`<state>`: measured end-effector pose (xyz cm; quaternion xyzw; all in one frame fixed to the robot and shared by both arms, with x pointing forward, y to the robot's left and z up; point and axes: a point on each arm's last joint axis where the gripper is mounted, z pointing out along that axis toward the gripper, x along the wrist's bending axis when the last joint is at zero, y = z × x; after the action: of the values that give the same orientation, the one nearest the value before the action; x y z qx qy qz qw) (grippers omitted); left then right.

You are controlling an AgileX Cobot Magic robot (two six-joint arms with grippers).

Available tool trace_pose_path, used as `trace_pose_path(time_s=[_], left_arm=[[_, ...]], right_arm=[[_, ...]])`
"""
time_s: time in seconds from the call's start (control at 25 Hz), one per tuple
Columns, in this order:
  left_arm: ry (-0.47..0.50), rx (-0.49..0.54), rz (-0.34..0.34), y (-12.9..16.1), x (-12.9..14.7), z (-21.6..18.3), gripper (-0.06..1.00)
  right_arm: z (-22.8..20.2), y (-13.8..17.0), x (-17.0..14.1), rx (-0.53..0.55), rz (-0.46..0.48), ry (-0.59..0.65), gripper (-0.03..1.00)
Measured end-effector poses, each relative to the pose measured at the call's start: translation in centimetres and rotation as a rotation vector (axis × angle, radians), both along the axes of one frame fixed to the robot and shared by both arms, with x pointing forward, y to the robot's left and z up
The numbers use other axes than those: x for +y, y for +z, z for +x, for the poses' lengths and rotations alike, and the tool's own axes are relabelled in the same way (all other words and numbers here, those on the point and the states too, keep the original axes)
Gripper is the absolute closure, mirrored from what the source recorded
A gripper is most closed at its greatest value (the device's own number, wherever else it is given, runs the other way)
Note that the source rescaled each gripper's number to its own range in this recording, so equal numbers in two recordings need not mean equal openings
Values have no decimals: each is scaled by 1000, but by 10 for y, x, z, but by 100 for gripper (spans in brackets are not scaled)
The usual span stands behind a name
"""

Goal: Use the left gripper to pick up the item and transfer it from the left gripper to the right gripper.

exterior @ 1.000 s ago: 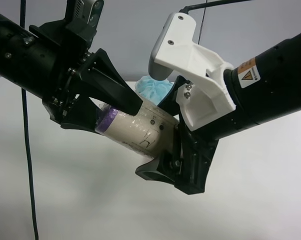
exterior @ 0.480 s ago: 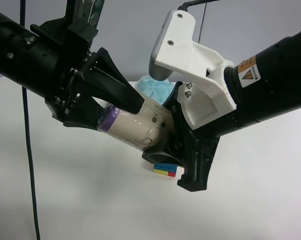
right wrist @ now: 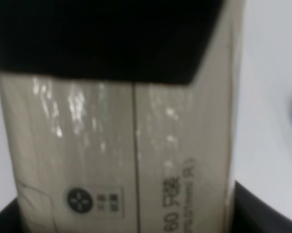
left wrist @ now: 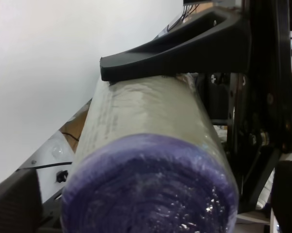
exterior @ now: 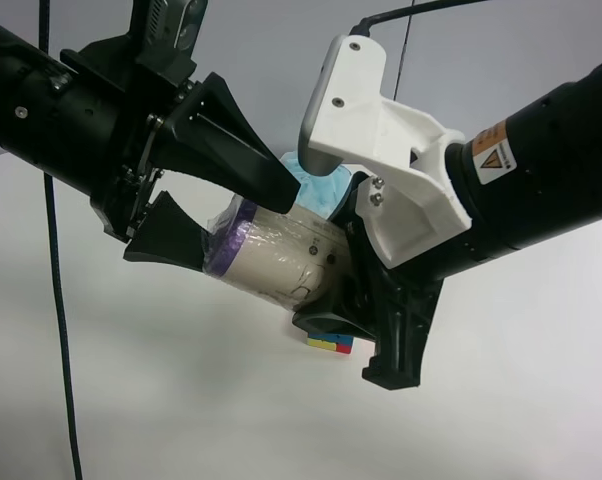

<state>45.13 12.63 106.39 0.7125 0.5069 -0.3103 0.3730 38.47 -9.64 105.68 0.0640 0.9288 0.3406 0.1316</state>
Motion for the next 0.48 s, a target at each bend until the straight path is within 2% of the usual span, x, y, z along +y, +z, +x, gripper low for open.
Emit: trace_pose_path(time_s=[0.12,0.32,0.48], left_arm=[[-3,-5,0,0,0,0,-4],[-7,-18,-1,0,2,1,-4],[5,-2,-10,1,17,7,-4]], right_arm=[[0,0,0,0,0,0,97],[0,0,0,0,0,0,97],[0,0,0,1,-1,0,97]])
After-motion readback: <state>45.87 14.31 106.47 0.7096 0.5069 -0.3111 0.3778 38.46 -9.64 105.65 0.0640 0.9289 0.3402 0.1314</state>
